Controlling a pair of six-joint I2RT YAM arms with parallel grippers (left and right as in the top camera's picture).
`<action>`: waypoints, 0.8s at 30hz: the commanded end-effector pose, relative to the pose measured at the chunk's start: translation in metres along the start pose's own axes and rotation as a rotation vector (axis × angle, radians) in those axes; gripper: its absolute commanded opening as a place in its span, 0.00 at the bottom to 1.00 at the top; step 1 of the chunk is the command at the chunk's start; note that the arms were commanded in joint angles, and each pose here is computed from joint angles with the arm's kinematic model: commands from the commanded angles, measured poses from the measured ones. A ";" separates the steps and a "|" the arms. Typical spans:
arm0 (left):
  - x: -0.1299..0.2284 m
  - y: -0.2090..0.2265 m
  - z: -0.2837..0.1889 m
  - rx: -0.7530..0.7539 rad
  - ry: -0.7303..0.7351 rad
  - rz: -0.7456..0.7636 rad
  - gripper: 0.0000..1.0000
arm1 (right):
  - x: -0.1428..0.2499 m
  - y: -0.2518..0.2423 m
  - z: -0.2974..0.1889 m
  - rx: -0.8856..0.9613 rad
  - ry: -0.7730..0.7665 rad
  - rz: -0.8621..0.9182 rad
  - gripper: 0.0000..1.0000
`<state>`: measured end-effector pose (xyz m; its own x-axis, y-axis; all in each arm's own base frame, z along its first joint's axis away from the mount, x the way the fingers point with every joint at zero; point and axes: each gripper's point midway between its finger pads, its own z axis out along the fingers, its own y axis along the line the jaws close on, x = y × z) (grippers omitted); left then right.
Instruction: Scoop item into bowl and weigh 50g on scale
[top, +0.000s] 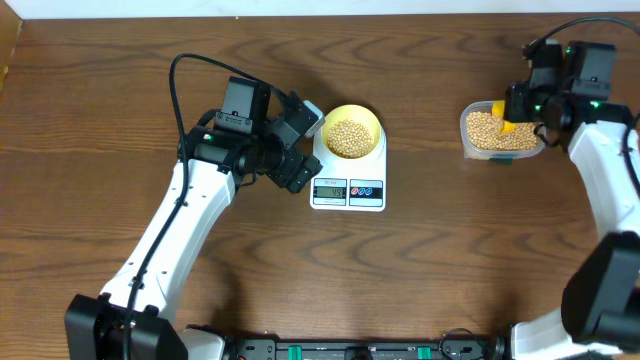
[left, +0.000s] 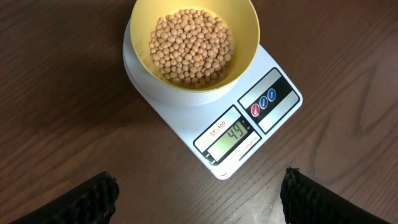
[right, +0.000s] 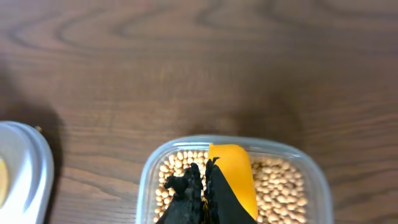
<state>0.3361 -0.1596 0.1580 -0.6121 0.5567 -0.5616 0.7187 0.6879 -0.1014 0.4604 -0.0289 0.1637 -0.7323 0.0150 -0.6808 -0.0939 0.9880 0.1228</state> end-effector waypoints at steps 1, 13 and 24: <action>0.003 -0.002 0.000 0.012 0.000 0.001 0.86 | -0.015 0.000 -0.021 0.004 -0.059 0.007 0.01; 0.003 -0.002 0.000 0.012 0.000 0.001 0.86 | -0.014 0.008 -0.023 -0.041 -0.058 0.009 0.01; 0.003 -0.002 0.000 0.012 0.000 0.001 0.86 | -0.002 0.002 -0.021 -0.062 -0.016 -0.002 0.01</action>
<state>0.3361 -0.1596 0.1580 -0.6118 0.5570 -0.5616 0.7189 0.6877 -0.1012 0.4472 -0.0326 0.1824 -0.7209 0.0321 -0.6923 -0.1110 0.9807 0.1610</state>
